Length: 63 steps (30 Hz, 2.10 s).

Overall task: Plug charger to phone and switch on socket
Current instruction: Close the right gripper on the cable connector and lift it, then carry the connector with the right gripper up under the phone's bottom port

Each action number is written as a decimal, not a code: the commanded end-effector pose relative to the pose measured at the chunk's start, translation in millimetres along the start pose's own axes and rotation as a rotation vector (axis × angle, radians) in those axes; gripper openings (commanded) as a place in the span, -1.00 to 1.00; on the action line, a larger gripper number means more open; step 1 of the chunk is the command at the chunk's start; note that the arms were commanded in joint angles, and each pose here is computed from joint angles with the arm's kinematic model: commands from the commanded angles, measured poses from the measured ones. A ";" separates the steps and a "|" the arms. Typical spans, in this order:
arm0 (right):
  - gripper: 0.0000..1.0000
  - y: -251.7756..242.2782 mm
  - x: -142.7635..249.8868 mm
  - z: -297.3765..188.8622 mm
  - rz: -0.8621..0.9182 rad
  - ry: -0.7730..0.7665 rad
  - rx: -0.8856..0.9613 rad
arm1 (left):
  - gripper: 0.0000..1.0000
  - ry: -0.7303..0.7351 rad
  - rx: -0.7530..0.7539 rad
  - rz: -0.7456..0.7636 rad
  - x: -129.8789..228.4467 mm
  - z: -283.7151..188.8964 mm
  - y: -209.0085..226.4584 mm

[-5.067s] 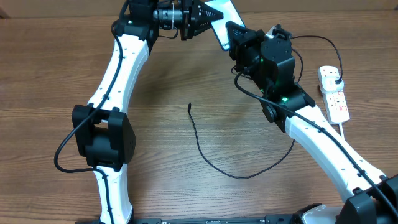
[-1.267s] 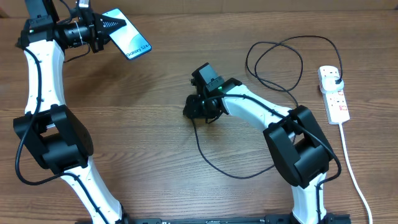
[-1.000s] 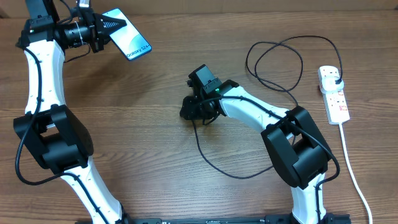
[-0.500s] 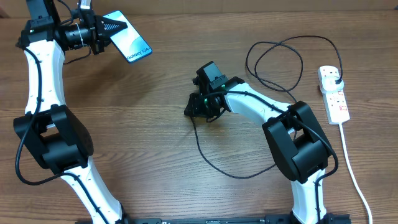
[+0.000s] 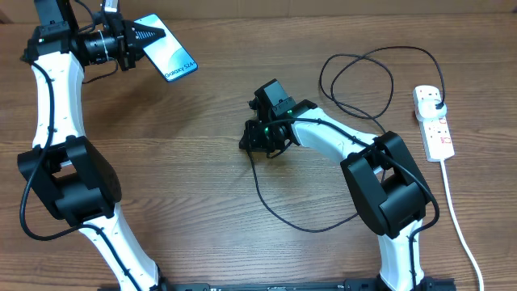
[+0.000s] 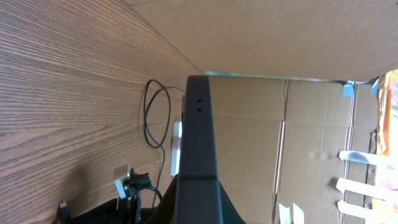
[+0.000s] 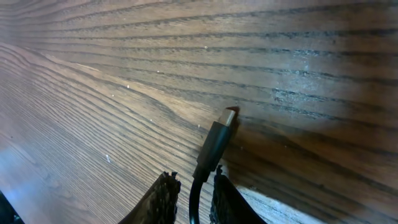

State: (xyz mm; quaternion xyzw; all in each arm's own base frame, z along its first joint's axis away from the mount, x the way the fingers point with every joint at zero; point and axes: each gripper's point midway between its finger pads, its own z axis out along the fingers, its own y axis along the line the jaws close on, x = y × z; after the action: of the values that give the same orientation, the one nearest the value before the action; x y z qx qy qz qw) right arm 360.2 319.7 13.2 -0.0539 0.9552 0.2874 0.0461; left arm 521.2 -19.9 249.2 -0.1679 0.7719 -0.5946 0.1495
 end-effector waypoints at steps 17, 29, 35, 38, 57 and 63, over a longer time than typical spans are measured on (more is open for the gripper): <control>-0.86 0.7 -5.0 5.5 0.009 -0.008 -0.022 | -0.92 0.033 0.034 0.031 5.8 5.8 -8.5; -0.92 0.4 -7.8 4.3 0.012 -0.015 -0.028 | -0.92 0.033 0.034 0.030 5.8 5.8 -8.4; -0.93 6.7 -1.7 -2.4 -0.080 0.040 -0.125 | -0.92 0.033 0.034 0.030 5.8 5.8 -8.4; -0.92 27.3 -3.3 -16.1 -0.157 0.053 -0.277 | -0.92 0.036 0.038 0.030 6.3 5.8 -9.1; -0.92 87.7 -13.3 -200.2 -0.360 -0.176 -0.502 | -0.91 0.171 0.186 0.124 35.9 22.6 -38.3; -0.92 76.6 5.8 -229.2 -0.328 -0.229 -0.477 | -0.92 0.230 0.235 0.145 50.5 33.7 -49.2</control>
State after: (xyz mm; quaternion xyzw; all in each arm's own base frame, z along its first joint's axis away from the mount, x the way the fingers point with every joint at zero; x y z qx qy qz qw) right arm 340.7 264.8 241.9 -0.1914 0.8266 0.5001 0.1735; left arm 502.8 -71.5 273.2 -0.0656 0.7416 -0.6558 0.1251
